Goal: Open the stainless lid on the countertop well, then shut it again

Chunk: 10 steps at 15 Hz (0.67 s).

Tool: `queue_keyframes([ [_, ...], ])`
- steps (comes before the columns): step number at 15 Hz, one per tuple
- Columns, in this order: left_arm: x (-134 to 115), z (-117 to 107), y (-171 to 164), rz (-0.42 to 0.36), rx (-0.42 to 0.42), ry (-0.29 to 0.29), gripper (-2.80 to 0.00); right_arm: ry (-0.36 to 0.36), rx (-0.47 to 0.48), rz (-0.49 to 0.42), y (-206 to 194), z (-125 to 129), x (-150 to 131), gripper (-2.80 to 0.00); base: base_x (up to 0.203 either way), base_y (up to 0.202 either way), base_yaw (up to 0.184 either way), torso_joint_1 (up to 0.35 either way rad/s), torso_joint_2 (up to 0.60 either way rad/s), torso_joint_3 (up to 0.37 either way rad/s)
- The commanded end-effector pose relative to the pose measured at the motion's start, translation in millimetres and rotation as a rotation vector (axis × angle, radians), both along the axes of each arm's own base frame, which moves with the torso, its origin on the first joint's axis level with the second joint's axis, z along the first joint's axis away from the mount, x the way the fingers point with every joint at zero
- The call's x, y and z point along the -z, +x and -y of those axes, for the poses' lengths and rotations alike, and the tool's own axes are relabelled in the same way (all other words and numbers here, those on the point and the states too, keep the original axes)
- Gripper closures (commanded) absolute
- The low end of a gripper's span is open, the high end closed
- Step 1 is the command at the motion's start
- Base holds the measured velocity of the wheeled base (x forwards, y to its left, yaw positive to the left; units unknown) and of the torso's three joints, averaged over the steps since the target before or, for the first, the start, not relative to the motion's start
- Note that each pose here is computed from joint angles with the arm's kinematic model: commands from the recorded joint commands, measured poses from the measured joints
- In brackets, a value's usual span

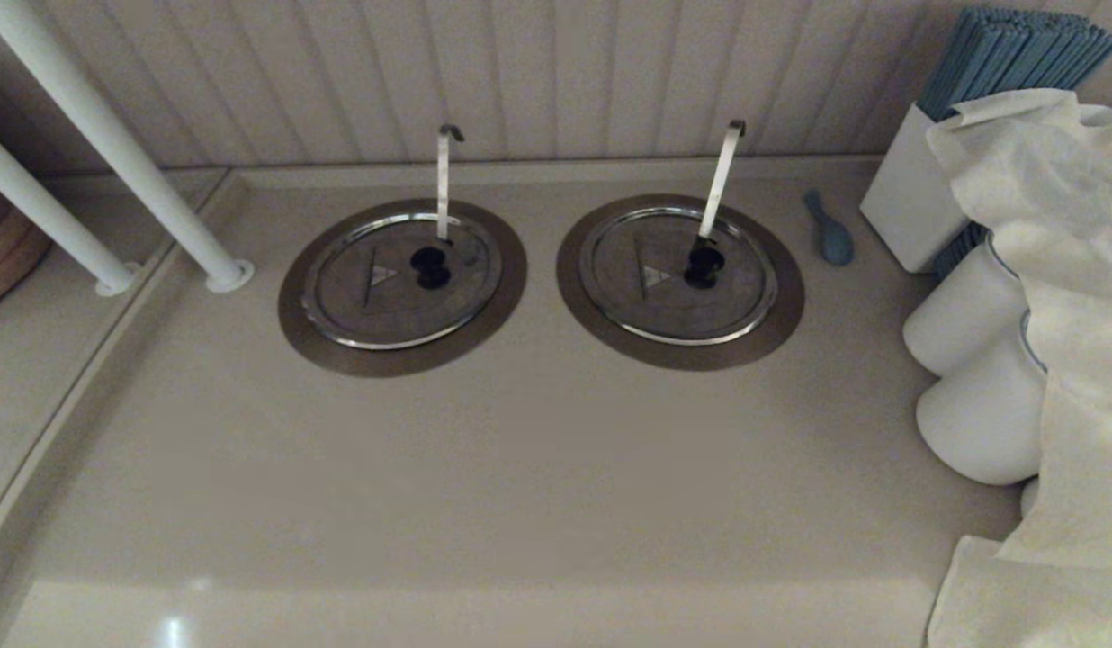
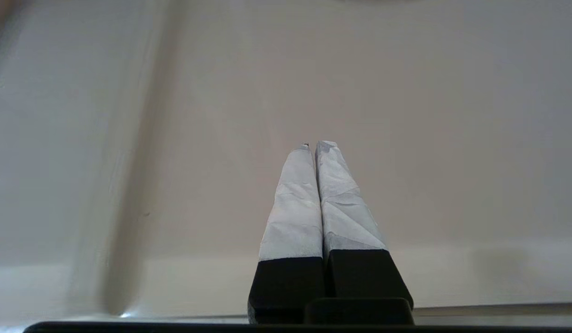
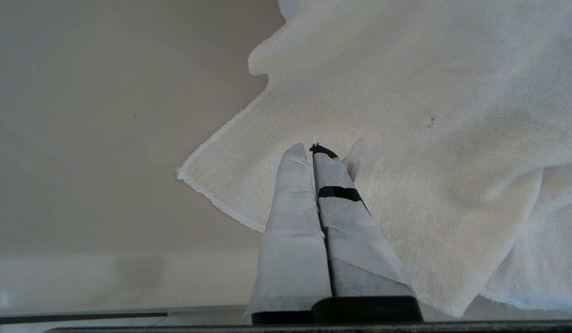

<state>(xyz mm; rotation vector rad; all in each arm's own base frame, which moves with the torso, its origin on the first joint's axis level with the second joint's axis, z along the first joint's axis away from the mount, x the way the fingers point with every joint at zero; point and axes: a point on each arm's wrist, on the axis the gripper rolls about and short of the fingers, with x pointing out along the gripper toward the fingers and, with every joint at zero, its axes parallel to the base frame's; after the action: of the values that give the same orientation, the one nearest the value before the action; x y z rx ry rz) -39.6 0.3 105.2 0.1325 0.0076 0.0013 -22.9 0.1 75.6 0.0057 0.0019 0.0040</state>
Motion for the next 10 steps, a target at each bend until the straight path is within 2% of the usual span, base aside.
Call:
queue_keyframes([
  [1,26.7,0.4,14.8,-0.011,0.015,-0.031,0.00,-0.026,-0.008,-0.003,0.1,-0.2,0.2,0.00,0.000,0.000,0.000,0.000,0.00,0.000],
  [2,32.5,0.7,16.8,-0.023,0.025,-0.058,0.00,-0.044,-0.010,-0.004,0.1,-0.2,0.4,0.00,0.000,0.000,0.000,0.000,0.00,0.000],
  [3,30.4,0.9,16.9,-0.002,0.033,-0.055,0.00,-0.037,-0.008,-0.003,0.0,-0.2,0.3,0.00,0.000,0.000,0.000,0.000,0.00,0.000],
  [4,30.5,0.9,16.9,-0.002,0.032,-0.028,0.00,-0.027,-0.008,-0.004,0.1,-0.2,0.3,0.00,0.000,0.000,0.000,0.000,0.00,0.000],
  [7,29.6,1.3,17.9,-0.019,0.050,-0.031,0.00,-0.029,-0.007,-0.004,0.0,-0.2,0.5,0.00,0.000,0.000,0.000,0.000,0.00,0.000],
  [10,30.5,0.9,16.9,-0.003,0.036,-0.050,0.00,-0.081,-0.015,-0.007,0.1,-0.3,0.7,0.00,0.000,0.000,0.000,0.000,0.00,0.000],
])
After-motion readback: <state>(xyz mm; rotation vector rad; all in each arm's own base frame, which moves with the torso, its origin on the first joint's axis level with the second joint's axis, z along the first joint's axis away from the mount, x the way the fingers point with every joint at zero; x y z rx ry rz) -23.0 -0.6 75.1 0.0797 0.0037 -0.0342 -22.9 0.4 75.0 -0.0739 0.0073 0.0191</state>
